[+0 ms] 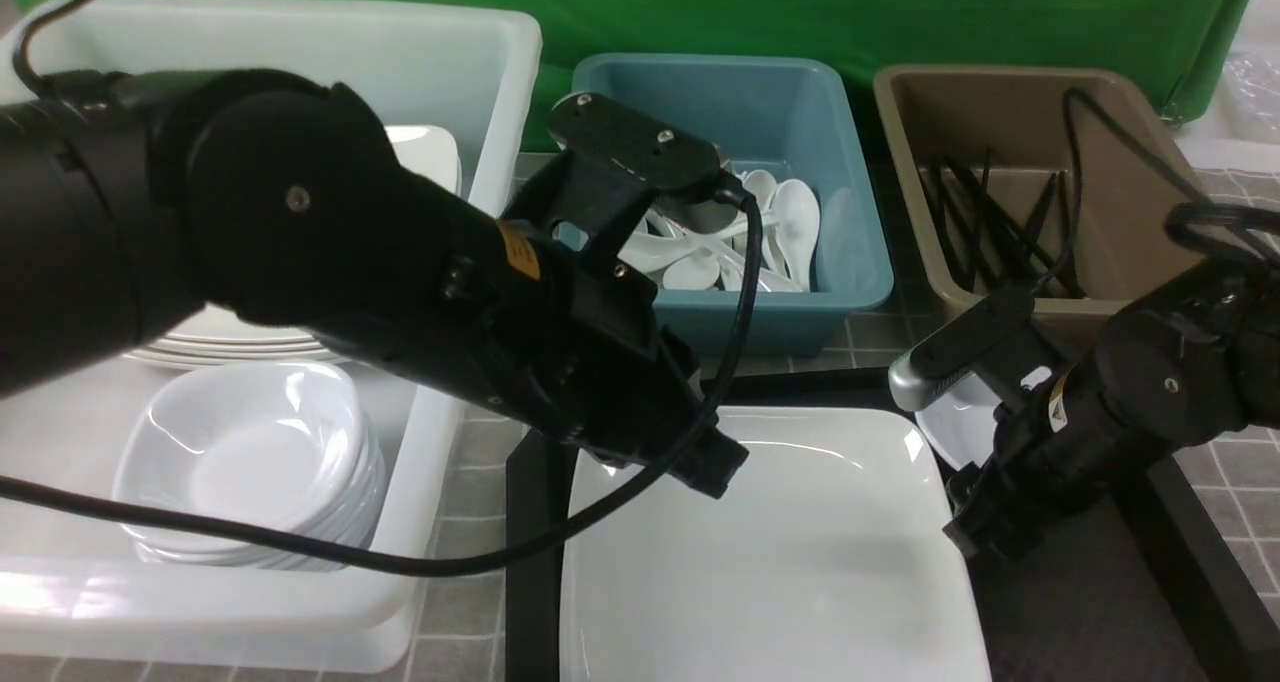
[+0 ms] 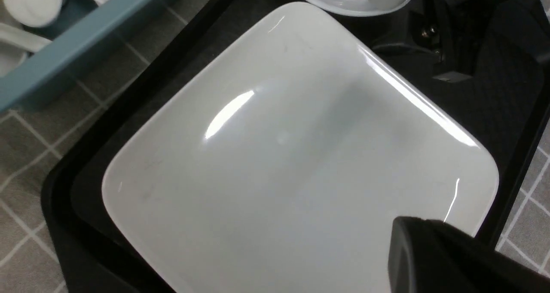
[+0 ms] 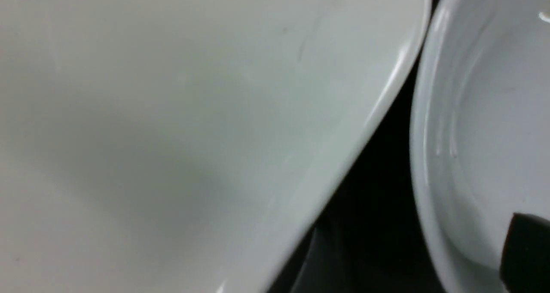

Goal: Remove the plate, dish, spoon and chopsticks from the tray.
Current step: Use the right arm to grab a small plate from the dinner plate, then use the right arm to put the small plate into the large storage box on the left

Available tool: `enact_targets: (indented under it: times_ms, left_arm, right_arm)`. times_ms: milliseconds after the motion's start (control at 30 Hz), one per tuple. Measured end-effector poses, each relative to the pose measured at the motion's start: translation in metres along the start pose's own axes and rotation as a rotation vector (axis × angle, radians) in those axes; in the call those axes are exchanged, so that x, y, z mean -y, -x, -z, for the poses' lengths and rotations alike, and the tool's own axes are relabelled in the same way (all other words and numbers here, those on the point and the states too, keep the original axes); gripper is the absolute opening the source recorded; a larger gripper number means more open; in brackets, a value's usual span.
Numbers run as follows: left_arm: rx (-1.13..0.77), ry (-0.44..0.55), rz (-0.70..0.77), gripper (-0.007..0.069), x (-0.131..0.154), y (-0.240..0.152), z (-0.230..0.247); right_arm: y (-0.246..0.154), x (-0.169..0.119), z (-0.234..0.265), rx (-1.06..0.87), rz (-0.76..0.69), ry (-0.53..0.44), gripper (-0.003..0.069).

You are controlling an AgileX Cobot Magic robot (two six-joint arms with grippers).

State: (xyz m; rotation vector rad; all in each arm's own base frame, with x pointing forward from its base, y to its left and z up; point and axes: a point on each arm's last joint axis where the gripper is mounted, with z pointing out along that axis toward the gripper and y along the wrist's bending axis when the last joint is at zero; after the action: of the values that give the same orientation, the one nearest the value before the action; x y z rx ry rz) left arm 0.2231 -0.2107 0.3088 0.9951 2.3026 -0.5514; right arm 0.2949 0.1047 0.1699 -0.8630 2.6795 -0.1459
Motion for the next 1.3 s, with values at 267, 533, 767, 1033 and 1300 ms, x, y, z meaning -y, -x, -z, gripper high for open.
enact_targets:
  times_ms: [267, 533, 767, 1033, 1300]
  left_arm:
    - [-0.001, 0.001, 0.000, 0.0009, 0.000, 0.000, 0.000]
    - [0.005, 0.013, -0.009, 0.0009, -0.001, 0.000, 0.000]
    - [0.113, 0.132, 0.110, 0.0009, -0.034, 0.013, 0.043]
    - [0.289, 0.393, 0.319, 0.0009, -0.085, -0.009, 0.153]
    - [0.418, 0.644, 0.538, 0.0009, -0.093, -0.059, 0.225]
  right_arm:
    - [0.002, 0.003, -0.006, 0.011, 0.013, -0.028, 0.0337]
    - [0.009, -0.014, 0.030, 0.087, 0.085, -0.043, 0.0086]
    - [0.012, -0.026, 0.126, 0.373, 0.038, -0.022, 0.0065]
    - [0.067, -0.067, 0.229, 0.793, 0.079, 0.272, 0.0065]
    - [0.140, -0.181, 0.221, 0.784, 0.335, 0.487, 0.0065]
